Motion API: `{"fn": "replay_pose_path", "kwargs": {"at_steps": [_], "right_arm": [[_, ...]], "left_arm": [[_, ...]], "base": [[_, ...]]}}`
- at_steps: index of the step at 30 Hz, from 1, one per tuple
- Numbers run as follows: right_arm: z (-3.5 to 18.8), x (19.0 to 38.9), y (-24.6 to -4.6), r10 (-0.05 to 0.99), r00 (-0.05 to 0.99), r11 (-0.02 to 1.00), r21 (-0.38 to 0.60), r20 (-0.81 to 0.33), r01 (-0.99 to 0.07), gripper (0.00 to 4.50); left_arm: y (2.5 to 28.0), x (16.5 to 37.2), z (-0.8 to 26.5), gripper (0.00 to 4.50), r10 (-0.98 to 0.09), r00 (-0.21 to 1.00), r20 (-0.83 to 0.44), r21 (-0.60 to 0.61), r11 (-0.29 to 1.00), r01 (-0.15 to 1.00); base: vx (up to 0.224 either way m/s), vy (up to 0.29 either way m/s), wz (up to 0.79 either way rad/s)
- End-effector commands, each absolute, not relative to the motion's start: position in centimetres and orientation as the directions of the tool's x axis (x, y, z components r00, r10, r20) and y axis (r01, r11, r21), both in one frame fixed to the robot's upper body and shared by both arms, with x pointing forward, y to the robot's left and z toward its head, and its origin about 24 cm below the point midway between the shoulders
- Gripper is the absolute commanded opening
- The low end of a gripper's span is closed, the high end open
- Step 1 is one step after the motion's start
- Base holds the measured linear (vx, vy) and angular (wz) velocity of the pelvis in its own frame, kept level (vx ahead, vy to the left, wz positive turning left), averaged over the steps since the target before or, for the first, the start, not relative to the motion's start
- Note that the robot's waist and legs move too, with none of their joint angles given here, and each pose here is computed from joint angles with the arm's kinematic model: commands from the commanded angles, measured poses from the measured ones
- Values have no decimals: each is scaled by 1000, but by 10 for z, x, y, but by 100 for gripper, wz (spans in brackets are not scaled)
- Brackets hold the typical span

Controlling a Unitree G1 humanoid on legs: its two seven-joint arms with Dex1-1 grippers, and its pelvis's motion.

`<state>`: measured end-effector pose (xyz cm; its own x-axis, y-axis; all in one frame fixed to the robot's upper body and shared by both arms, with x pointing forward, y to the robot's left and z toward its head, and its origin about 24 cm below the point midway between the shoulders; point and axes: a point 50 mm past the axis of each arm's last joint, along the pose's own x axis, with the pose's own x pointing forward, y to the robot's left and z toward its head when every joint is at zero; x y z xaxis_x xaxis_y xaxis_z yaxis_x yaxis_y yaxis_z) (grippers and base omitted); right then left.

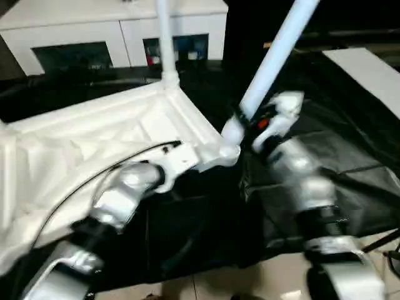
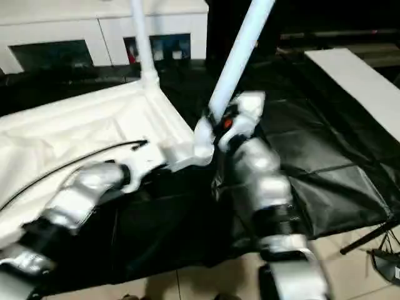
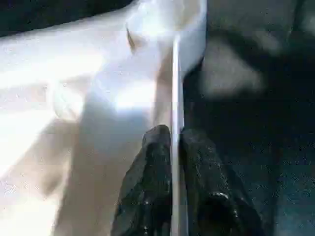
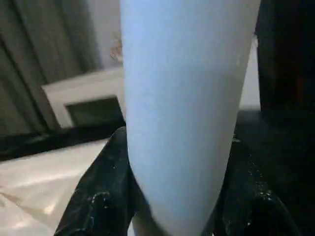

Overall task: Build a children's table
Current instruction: Insert table leg to table base

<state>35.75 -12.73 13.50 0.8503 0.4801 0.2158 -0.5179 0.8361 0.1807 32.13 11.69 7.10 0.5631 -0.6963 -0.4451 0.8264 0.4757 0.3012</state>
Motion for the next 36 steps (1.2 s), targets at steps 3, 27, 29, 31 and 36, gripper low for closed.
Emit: {"fn": "replay_pose_path", "kwargs": {"at_steps": [3, 27, 29, 31, 36], "right_arm": [[147, 348, -130, 597, 775, 774, 108, 207, -624, 183], [129, 298, -107, 895, 435, 440, 35, -93, -897, 182], [129, 298, -107, 896, 435, 440, 35, -94, -898, 182], [129, 297, -108, 896, 432, 437, 36, -98, -899, 182], [129, 297, -111, 896, 432, 437, 35, -107, -899, 182]], "left_arm": [[123, 322, 109, 91, -784, 552, -283, 223, 506, 833], [66, 308, 192, 296, -940, 232, 250, -173, 193, 966], [66, 308, 192, 307, -940, 237, 246, -170, 199, 965], [67, 312, 190, 317, -934, 268, 235, -162, 234, 959], [72, 315, 190, 284, -930, 296, 216, -181, 259, 949]], "base": [[0, 0, 0], [0, 0, 0], [0, 0, 0], [0, 0, 0], [0, 0, 0]]}}
